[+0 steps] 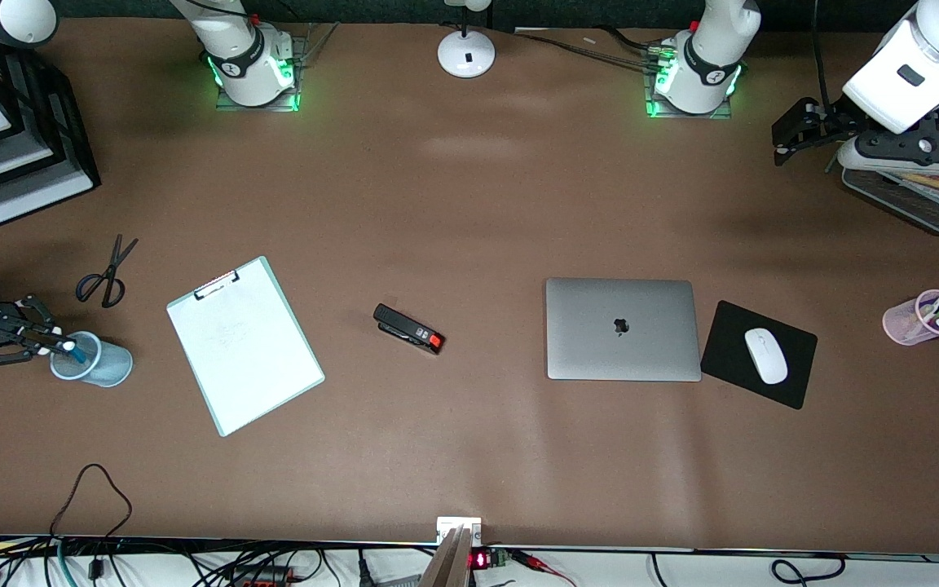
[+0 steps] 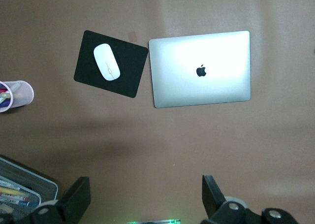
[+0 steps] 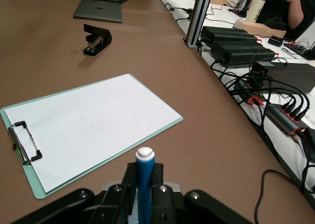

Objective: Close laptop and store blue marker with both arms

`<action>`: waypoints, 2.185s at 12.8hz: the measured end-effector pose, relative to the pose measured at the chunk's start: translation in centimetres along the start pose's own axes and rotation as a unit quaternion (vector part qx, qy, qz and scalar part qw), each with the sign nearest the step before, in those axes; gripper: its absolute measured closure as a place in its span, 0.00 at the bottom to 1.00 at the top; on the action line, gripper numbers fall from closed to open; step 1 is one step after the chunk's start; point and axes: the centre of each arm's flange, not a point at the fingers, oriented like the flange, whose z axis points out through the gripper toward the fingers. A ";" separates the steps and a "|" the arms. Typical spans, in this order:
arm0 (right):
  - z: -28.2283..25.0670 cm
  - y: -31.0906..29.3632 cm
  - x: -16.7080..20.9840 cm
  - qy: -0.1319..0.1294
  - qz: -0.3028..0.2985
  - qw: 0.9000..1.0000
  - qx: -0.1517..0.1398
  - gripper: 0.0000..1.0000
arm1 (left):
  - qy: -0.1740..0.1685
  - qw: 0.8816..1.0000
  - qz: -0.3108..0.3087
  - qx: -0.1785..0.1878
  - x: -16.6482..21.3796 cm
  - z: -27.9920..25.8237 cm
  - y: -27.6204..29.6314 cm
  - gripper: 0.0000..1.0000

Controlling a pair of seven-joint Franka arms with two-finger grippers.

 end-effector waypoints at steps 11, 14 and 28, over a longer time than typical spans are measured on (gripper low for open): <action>0.8 -0.8 -2.9 -0.013 -0.002 1.000 -0.005 0.77 | 0.000 1.000 0.000 0.000 0.0 0.0 0.0 0.00; 0.2 -1.0 -3.1 -0.018 0.014 1.000 0.001 0.44 | 0.000 1.000 0.000 0.000 0.0 0.0 0.0 0.00; -5.3 2.3 21.1 -0.168 0.180 0.964 0.103 0.00 | -0.001 1.000 -0.006 0.000 0.1 0.1 -0.6 0.00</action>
